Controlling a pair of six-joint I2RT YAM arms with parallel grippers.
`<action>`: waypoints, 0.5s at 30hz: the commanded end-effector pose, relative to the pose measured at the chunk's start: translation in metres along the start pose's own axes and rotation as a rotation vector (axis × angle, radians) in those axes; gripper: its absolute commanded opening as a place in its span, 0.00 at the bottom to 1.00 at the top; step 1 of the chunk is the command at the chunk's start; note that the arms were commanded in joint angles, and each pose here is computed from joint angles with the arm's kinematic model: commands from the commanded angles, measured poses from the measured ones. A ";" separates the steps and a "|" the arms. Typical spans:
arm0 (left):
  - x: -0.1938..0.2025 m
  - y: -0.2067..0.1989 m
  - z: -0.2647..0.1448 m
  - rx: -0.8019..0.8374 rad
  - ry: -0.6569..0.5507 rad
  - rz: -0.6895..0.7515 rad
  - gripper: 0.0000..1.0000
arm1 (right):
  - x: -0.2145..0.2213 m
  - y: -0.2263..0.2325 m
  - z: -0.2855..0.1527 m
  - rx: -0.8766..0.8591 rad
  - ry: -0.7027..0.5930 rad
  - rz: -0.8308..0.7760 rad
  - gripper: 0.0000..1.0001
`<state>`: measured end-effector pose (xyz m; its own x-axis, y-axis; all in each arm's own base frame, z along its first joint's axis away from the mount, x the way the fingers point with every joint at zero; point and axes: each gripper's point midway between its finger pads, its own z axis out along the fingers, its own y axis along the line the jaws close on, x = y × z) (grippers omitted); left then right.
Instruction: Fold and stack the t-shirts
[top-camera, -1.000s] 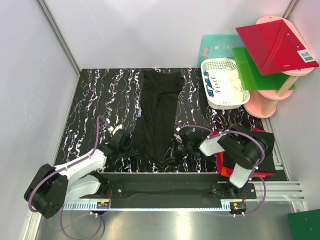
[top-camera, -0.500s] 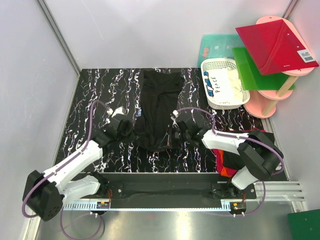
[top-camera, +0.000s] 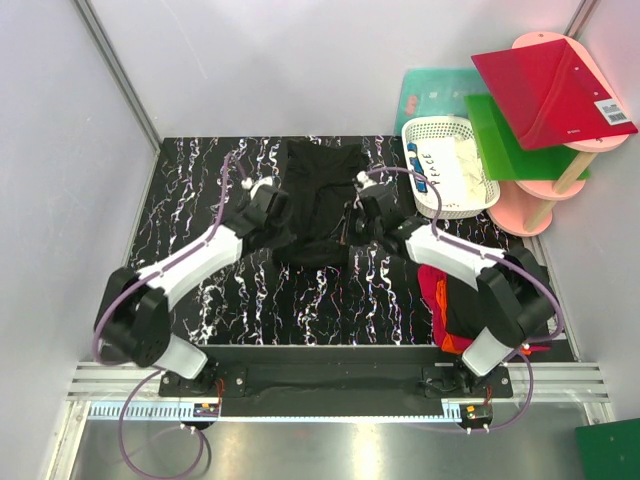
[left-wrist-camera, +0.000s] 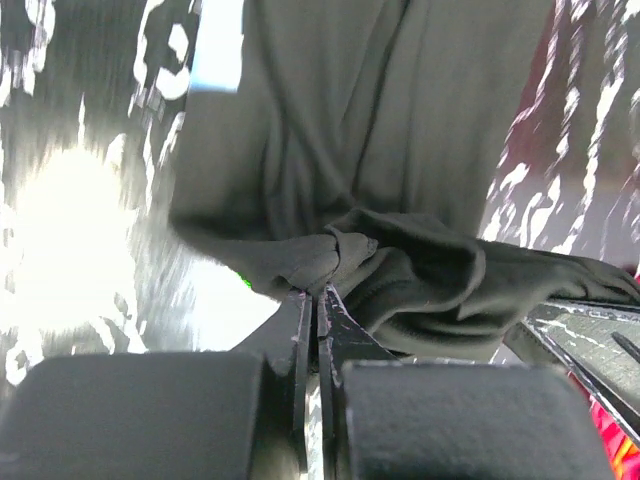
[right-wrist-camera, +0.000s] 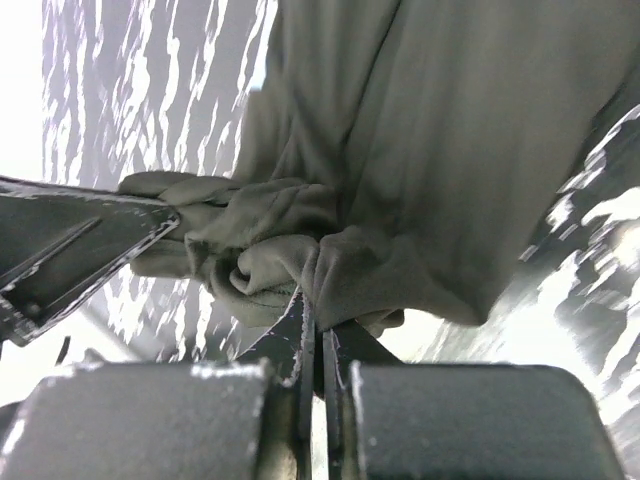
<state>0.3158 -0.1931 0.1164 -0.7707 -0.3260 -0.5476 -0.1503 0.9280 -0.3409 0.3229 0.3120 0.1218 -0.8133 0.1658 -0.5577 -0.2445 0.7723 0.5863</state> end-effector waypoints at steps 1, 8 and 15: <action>-0.056 -0.027 0.010 0.026 -0.110 0.018 0.00 | -0.046 -0.015 0.011 0.067 -0.093 -0.068 0.03; -0.087 -0.021 0.069 -0.041 -0.056 0.011 0.00 | -0.050 -0.047 0.062 0.110 -0.027 -0.054 0.06; -0.097 -0.021 0.116 -0.043 0.038 -0.001 0.39 | -0.067 -0.063 0.094 0.146 -0.039 -0.071 0.18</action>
<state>0.4487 -0.1960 0.0832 -0.7767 -0.3321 -0.5353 -0.2138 0.9383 -0.2719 0.4158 0.3067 0.0487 -0.8259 0.1337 -0.5477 -0.1798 0.8582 0.4808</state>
